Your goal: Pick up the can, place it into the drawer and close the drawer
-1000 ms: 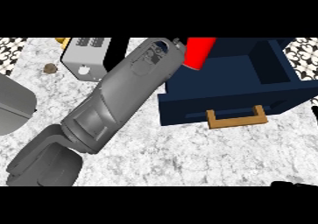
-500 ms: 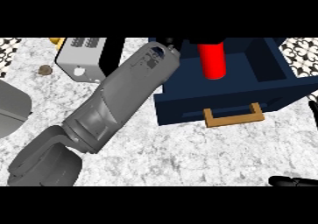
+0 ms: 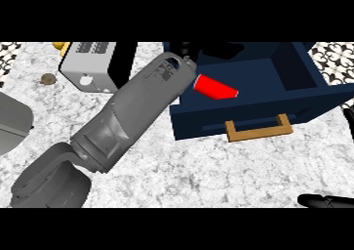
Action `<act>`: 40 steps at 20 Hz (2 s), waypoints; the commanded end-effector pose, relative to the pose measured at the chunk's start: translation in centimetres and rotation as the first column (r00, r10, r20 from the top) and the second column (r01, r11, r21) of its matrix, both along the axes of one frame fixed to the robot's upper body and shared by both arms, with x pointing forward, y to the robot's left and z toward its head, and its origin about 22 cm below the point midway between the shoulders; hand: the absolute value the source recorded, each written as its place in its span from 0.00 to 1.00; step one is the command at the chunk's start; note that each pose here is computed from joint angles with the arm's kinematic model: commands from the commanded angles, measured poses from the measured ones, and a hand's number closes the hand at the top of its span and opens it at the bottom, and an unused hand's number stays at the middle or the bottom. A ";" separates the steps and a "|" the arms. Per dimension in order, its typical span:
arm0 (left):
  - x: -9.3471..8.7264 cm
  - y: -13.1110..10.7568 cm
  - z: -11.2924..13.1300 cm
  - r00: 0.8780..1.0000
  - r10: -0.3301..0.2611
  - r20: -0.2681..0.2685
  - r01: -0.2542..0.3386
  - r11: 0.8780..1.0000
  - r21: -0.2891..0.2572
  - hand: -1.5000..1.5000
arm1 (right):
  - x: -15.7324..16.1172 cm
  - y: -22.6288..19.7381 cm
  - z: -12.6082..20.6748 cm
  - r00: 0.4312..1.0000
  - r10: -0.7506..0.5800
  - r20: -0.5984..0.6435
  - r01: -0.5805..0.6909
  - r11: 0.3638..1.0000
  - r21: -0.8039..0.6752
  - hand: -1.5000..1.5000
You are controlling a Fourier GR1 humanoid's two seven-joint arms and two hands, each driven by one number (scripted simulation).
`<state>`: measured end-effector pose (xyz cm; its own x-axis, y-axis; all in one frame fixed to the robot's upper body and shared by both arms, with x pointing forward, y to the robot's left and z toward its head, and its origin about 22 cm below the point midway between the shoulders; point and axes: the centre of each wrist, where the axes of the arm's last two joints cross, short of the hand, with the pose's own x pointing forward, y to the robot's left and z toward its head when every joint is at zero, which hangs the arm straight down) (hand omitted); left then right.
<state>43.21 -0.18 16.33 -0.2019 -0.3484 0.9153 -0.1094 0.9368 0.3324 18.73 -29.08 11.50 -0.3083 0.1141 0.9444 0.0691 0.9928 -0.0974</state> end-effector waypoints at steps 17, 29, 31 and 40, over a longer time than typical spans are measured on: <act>-0.8 -0.7 0.3 1.000 0.020 0.019 -0.016 0.982 -0.187 0.00 | 0.0 1.8 4.2 0.981 0.020 0.191 0.069 0.892 -0.448 0.00; -1.0 -2.4 4.0 0.999 0.029 0.023 -0.024 0.980 -0.197 0.00 | 3.1 4.6 1.4 0.985 0.002 0.172 0.139 0.582 -0.801 0.00; -1.3 -2.1 2.4 1.000 0.004 0.027 0.001 0.983 -0.185 0.00 | 3.6 5.9 -0.3 0.990 0.009 0.141 0.115 0.530 -0.840 0.00; -0.7 0.5 3.1 0.999 0.033 0.009 -0.031 0.980 -0.197 0.00 | 8.1 5.0 -6.6 0.986 -0.111 0.126 0.163 0.451 -0.877 0.00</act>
<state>42.30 -0.87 19.38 -0.2160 -0.1707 0.9614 -0.1327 0.9806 0.1443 25.57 -23.69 7.59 -0.2732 0.9090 0.3147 0.2101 0.3757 -0.9026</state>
